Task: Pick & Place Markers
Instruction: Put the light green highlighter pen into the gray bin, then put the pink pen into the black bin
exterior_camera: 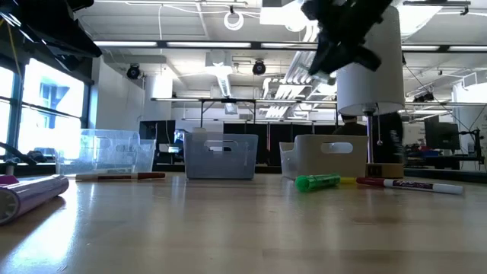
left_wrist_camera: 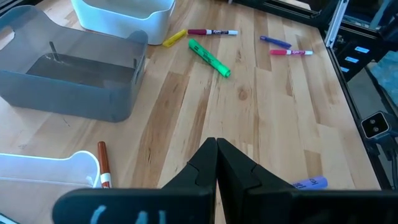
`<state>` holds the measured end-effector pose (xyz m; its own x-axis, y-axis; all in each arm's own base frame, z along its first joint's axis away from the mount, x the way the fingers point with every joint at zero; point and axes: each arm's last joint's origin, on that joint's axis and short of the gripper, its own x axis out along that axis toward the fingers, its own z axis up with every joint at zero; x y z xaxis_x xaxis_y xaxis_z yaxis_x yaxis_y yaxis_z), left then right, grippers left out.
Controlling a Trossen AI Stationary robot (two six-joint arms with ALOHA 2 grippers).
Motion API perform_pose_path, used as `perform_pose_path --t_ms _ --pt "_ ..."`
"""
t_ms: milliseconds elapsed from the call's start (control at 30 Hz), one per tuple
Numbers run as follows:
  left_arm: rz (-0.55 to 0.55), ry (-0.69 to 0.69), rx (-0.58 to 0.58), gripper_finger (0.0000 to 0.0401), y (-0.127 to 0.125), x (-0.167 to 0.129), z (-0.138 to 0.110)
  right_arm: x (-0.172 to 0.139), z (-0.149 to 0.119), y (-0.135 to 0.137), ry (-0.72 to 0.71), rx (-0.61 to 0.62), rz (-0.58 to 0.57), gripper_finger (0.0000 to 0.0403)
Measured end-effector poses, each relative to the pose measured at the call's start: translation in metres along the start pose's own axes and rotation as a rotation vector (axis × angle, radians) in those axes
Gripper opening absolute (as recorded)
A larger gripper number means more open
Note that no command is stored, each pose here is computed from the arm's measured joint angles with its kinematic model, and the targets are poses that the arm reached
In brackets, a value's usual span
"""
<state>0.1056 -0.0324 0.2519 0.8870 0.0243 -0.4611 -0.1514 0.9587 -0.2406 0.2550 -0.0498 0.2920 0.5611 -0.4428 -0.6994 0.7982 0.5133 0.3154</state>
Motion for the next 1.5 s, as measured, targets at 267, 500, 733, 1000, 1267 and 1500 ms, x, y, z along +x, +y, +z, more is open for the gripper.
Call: perform_pose_path --t_ms 267,500,733,1000,1267,1500 --pt "-0.002 0.001 0.0 0.0 0.0 0.0 0.0 0.076 0.006 -0.018 0.234 0.034 -0.225 0.006" --pt "-0.002 0.001 -0.001 0.0 0.0 0.0 0.0 0.105 -0.006 -0.022 0.302 0.063 -0.309 0.0116" --pt "-0.002 0.001 -0.001 0.0 0.0 0.0 0.0 0.095 -0.003 -0.02 0.284 0.078 -0.284 0.0155" --pt "0.033 -0.017 -0.039 0.0011 0.001 0.0 0.0 0.042 0.009 -0.01 0.197 0.075 -0.133 0.015" --pt "0.179 -0.101 -0.069 0.0106 0.005 0.0 0.003 -0.019 -0.002 0.009 0.058 0.018 0.013 0.0108" --pt "0.192 -0.075 -0.038 0.0125 0.003 0.003 0.004 -0.036 -0.036 0.028 0.081 -0.116 0.025 0.005"
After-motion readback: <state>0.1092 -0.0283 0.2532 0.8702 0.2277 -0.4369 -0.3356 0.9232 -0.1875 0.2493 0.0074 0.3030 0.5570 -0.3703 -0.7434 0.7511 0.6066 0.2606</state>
